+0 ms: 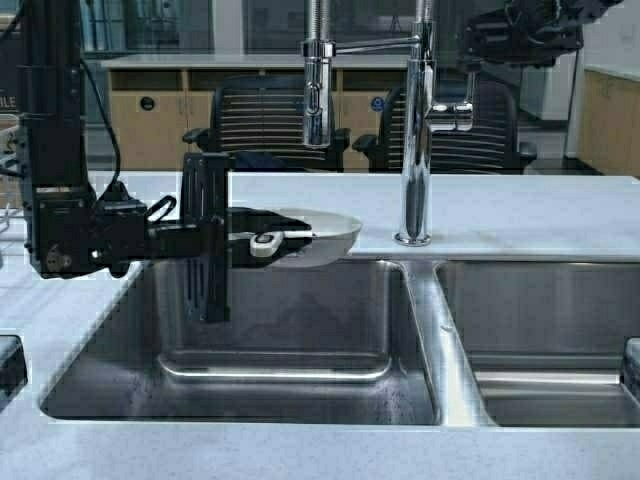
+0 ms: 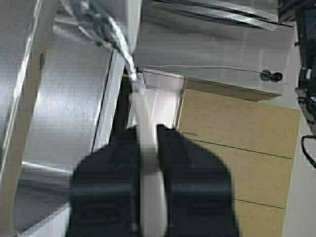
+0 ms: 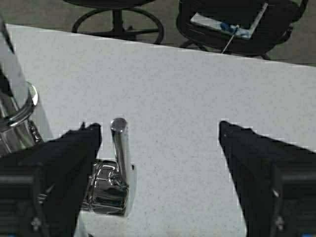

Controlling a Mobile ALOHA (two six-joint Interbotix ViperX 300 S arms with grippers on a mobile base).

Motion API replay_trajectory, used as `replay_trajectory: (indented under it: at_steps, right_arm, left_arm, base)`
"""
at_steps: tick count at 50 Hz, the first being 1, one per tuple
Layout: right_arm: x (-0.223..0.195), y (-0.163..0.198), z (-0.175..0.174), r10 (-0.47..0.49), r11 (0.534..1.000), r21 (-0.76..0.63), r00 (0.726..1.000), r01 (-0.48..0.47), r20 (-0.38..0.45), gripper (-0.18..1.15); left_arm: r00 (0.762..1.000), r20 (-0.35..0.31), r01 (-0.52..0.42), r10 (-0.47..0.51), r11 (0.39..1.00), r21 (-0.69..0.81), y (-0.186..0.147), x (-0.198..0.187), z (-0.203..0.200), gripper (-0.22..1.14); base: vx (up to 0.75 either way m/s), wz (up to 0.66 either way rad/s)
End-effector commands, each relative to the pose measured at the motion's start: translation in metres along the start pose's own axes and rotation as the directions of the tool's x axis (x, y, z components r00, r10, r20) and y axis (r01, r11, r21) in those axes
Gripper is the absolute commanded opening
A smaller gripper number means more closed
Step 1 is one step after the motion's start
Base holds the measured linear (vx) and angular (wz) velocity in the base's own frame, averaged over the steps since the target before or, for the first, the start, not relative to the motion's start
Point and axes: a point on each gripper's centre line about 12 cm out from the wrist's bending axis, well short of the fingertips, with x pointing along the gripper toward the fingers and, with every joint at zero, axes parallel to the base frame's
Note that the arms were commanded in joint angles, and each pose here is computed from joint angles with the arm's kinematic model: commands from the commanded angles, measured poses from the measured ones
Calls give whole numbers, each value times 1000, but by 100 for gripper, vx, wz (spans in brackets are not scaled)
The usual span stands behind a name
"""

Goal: Wash the pan

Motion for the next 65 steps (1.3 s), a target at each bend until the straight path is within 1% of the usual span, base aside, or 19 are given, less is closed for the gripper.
replay_trajectory:
  at_steps: [1,7,15,20,26,35,44,56,62,65]
  right_arm:
    - [9,-1,17,-3,1000,-3,1000,3,28,102]
    - [21,-2,13,-5,1000,-1,1000,5,8,102]
    - [34,-3,13,-11,1000,8,1000,10,8,102]
    - [42,-11,7,-30,999,42,999,32,-39,102]
    - [43,-20,7,-50,995,88,997,55,-54,102]
    - [39,-42,10,-89,983,155,995,95,-50,102]
    - [31,-70,5,-139,967,204,987,153,-81,102]
    - [13,-105,-6,-207,922,308,971,236,-122,102]
    - [3,-107,3,-215,918,317,971,238,-107,102]
    - [-4,-103,18,-211,922,315,974,226,-79,102]
  left_arm:
    - [999,-6,46,-45,999,27,-9,4,1,2]
    - [999,-5,46,-45,999,27,-9,4,1,2]
    - [999,-5,47,-47,999,28,-9,5,1,2]
    - [999,-5,47,-47,999,28,-9,5,1,2]
    - [999,-5,44,-44,999,27,-8,5,1,2]
    - [999,-5,44,-44,999,27,-8,5,2,2]
    - [999,-5,46,-45,999,27,-8,6,2,2]
    - [999,-5,46,-45,999,27,-7,7,2,2]
    - [999,-6,46,-45,999,27,-7,7,2,2]
    - [999,-6,44,-44,999,26,-6,6,2,2]
  base:
    - [0,0]
    - [0,0]
    - [0,0]
    - [0,0]
    - [0,0]
    - [0,0]
    - [0,0]
    - [0,0]
    - [1,2]
    - [1,3]
